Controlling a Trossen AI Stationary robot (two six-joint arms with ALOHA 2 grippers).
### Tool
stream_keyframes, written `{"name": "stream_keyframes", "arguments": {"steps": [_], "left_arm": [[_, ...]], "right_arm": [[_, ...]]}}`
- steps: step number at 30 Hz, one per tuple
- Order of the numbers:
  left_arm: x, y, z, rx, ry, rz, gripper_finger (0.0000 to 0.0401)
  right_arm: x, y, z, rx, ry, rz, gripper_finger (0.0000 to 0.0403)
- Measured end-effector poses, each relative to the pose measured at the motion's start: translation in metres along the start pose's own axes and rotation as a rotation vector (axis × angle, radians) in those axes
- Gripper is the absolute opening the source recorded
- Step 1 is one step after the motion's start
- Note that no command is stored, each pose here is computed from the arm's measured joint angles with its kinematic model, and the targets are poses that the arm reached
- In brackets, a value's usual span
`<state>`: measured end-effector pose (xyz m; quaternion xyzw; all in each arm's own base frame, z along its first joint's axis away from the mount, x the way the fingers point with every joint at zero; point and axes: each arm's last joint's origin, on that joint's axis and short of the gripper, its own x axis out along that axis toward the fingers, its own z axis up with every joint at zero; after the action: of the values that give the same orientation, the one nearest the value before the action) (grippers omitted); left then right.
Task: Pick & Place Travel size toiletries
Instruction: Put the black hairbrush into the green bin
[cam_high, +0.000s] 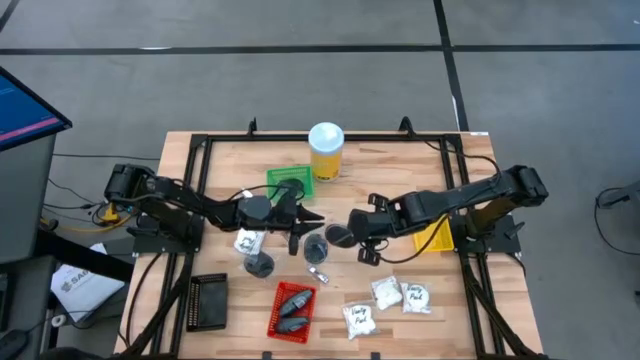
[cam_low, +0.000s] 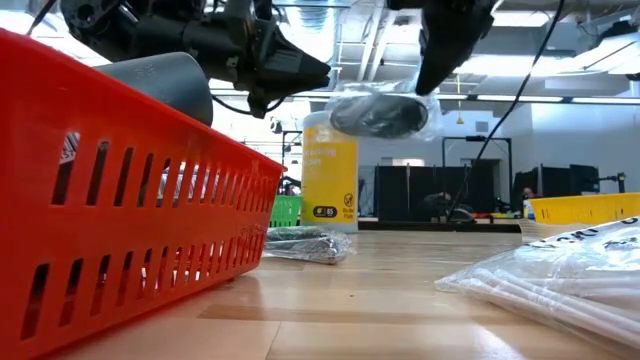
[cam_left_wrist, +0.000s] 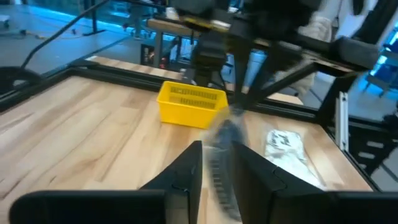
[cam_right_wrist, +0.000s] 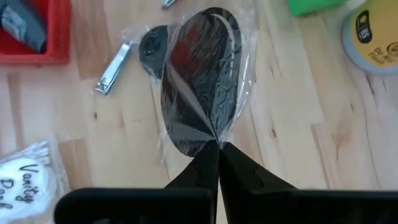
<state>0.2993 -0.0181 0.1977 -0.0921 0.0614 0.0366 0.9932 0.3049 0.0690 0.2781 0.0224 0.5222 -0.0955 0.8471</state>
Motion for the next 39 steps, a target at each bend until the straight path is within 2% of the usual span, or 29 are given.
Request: {"name": "stream_keyframes", "arguments": {"steps": [6, 14, 21, 24, 27, 30, 33, 39], "left_arm": [[0.001, 0.008, 0.002, -0.1, 0.018, -0.078, 0.0118], [0.001, 0.01, 0.002, -0.15, 0.034, -0.131, 0.0181], [0.001, 0.01, 0.003, -0.155, 0.026, -0.133, 0.0194], [0.001, 0.01, 0.005, -0.155, 0.008, -0.136, 0.0186], [0.001, 0.012, 0.006, -0.155, 0.004, -0.132, 0.0159], [0.002, 0.013, 0.005, -0.146, 0.005, -0.128, 0.0104], [0.002, 0.013, 0.005, -0.108, 0.003, -0.128, 0.003], [0.002, 0.013, 0.005, -0.102, 0.008, -0.127, 0.0019]], "right_arm": [[-0.009, 0.003, 0.002, -0.018, -0.015, -0.035, 0.0], [-0.019, 0.002, 0.011, -0.033, -0.065, -0.05, 0.0], [-0.027, 0.002, 0.021, -0.048, -0.137, -0.065, 0.0], [-0.026, 0.0, 0.025, -0.05, -0.164, -0.061, 0.0], [-0.025, -0.005, 0.027, -0.049, -0.163, -0.07, 0.0], [-0.024, -0.009, 0.028, -0.039, -0.161, -0.076, 0.0], [-0.024, -0.012, 0.029, -0.039, -0.16, -0.083, 0.0], [-0.023, -0.014, 0.029, -0.052, -0.147, -0.088, 0.0013]]}}
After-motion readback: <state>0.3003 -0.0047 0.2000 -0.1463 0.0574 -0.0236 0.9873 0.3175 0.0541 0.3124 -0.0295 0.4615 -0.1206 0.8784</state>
